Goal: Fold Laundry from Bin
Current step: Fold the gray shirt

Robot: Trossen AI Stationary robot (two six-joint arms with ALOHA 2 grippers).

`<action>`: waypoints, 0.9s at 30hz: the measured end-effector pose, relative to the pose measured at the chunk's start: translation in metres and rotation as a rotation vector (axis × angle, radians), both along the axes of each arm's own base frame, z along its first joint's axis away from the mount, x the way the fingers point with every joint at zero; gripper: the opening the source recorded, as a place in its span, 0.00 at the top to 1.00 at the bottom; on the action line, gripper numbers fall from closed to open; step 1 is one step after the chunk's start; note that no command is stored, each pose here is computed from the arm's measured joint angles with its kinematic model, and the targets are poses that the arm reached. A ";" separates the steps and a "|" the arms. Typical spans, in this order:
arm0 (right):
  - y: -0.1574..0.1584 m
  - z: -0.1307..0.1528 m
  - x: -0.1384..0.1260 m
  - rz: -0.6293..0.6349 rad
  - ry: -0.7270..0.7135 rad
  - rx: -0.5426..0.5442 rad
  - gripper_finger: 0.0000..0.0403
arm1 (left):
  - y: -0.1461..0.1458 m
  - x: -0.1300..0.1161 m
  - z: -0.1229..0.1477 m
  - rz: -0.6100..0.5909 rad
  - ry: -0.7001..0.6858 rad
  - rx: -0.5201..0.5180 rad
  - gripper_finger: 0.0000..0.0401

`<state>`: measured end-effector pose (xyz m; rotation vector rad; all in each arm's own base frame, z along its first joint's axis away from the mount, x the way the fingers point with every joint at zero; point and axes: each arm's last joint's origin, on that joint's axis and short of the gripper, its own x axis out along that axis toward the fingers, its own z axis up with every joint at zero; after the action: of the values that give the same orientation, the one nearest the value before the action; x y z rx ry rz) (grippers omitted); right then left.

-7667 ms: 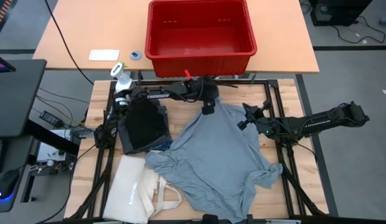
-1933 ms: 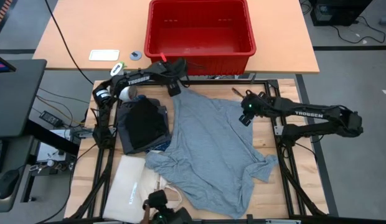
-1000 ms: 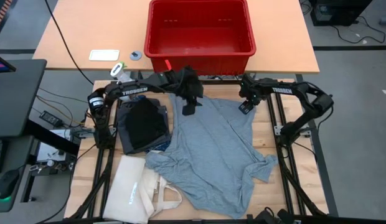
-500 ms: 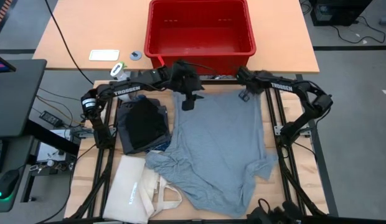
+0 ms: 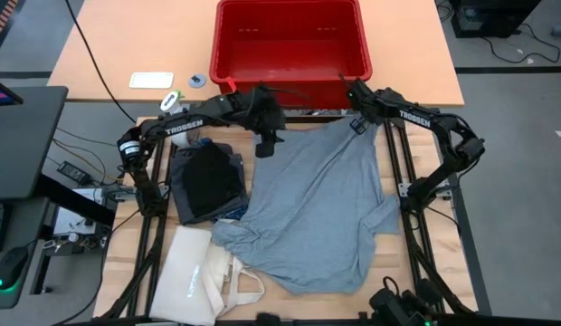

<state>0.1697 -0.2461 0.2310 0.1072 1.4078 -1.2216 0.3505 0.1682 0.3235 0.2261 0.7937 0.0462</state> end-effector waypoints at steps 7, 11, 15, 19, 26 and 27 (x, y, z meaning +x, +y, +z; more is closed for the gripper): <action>0.008 -0.003 0.004 0.050 -0.070 0.117 0.96 | 0.067 -0.015 -0.042 0.257 0.094 -0.111 0.53; 0.012 -0.004 0.011 0.079 -0.133 0.150 0.97 | 0.098 -0.019 -0.087 0.418 0.254 -0.088 0.53; 0.014 -0.003 0.017 0.107 -0.167 0.139 0.97 | 0.110 -0.017 -0.114 0.541 0.392 0.051 0.53; 0.011 -0.002 0.022 0.125 -0.197 0.106 0.97 | 0.112 -0.009 -0.129 0.544 0.417 0.100 0.53; 0.013 -0.003 0.022 0.136 -0.213 0.137 0.97 | 0.117 -0.005 -0.142 0.533 0.417 0.110 0.53; 0.013 -0.003 0.021 0.133 -0.202 0.143 0.97 | 0.118 -0.005 -0.145 0.529 0.423 0.103 0.53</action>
<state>0.1905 -0.2326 0.2280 0.2264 1.3032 -0.9720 0.3459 0.2858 0.1789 0.1179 1.2589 0.5533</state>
